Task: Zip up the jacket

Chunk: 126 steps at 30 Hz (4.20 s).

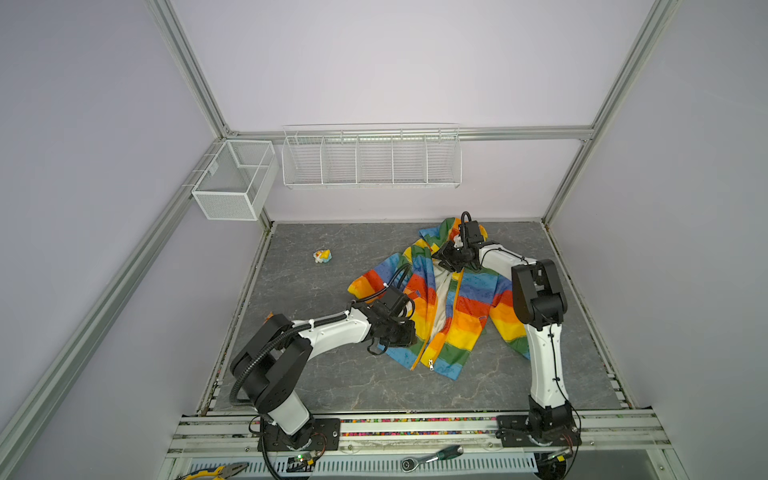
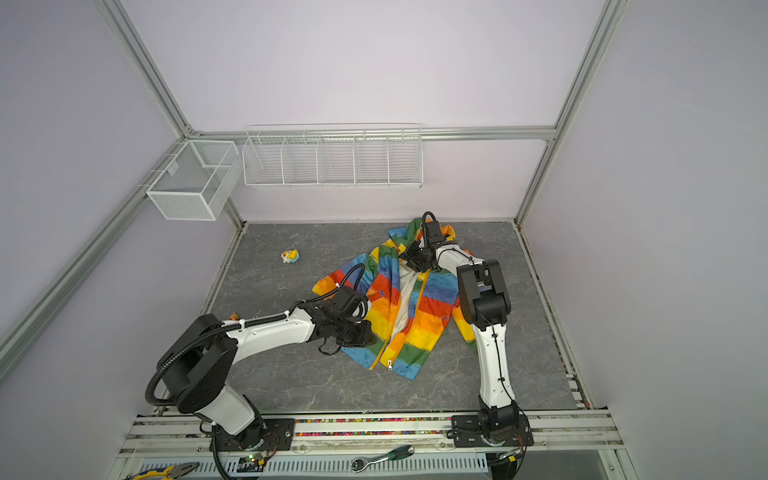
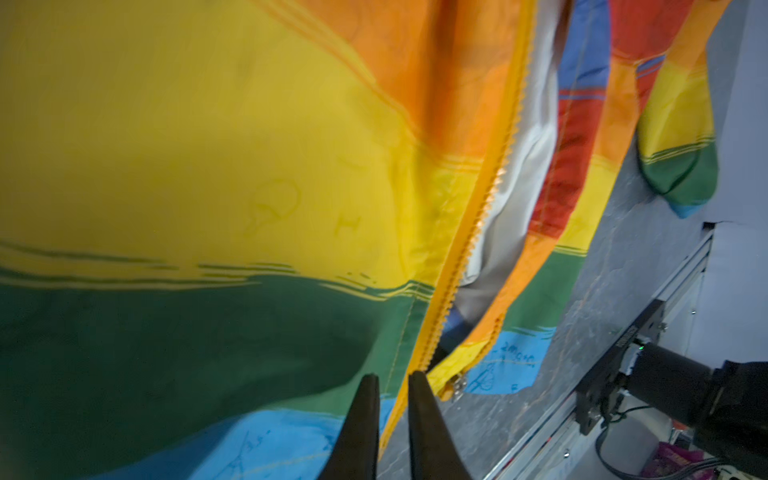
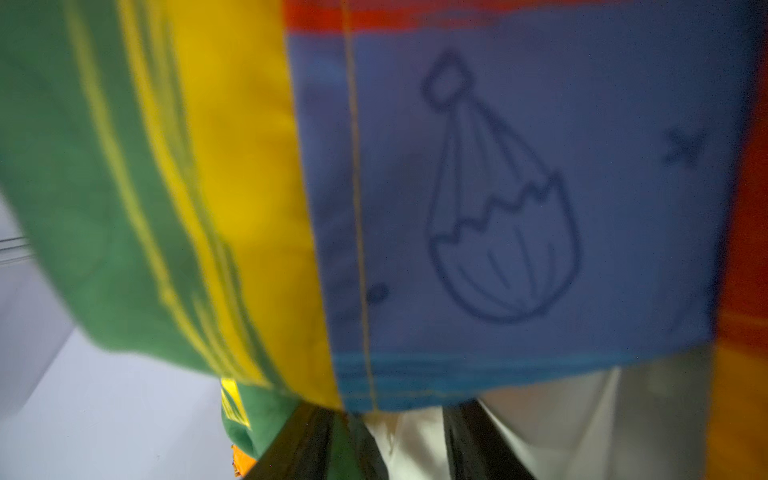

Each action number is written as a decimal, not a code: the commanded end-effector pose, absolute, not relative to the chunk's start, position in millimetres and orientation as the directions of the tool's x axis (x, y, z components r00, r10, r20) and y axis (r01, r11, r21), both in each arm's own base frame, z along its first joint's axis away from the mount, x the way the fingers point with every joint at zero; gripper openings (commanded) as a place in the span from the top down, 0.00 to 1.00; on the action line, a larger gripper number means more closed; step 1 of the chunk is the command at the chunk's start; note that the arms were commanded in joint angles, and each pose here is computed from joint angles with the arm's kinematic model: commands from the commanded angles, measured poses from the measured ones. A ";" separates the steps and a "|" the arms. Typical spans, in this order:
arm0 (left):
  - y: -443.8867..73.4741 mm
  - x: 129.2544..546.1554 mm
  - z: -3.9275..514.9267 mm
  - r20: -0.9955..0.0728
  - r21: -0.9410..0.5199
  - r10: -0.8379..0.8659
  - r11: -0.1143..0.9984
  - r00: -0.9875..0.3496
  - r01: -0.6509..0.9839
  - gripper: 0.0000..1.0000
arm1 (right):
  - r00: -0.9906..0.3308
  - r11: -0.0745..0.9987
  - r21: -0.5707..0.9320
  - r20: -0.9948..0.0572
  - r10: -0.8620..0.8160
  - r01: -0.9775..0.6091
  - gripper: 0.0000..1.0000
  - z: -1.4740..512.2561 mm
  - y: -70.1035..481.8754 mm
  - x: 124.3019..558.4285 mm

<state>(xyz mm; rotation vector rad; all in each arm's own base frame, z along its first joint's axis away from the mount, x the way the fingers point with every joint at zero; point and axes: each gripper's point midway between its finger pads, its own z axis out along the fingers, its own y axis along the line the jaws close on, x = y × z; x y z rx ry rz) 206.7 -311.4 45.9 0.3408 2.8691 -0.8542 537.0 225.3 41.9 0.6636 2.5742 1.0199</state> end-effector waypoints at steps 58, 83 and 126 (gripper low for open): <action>-237.6 211.2 -3.1 -0.147 -0.308 -0.010 0.951 -0.989 0.036 0.98 | -0.891 0.885 0.458 -0.363 0.272 0.084 0.49 111.5 158.1 594.7; -238.7 210.6 -5.1 -0.147 -0.311 0.004 0.949 -0.989 0.050 0.94 | -0.859 0.750 0.658 -0.339 0.384 0.076 0.41 125.5 138.4 608.6; -249.1 227.1 62.7 -0.255 -0.342 0.066 0.927 -0.965 0.154 0.92 | -0.864 0.678 0.735 -0.327 0.382 0.022 0.50 107.3 133.6 563.8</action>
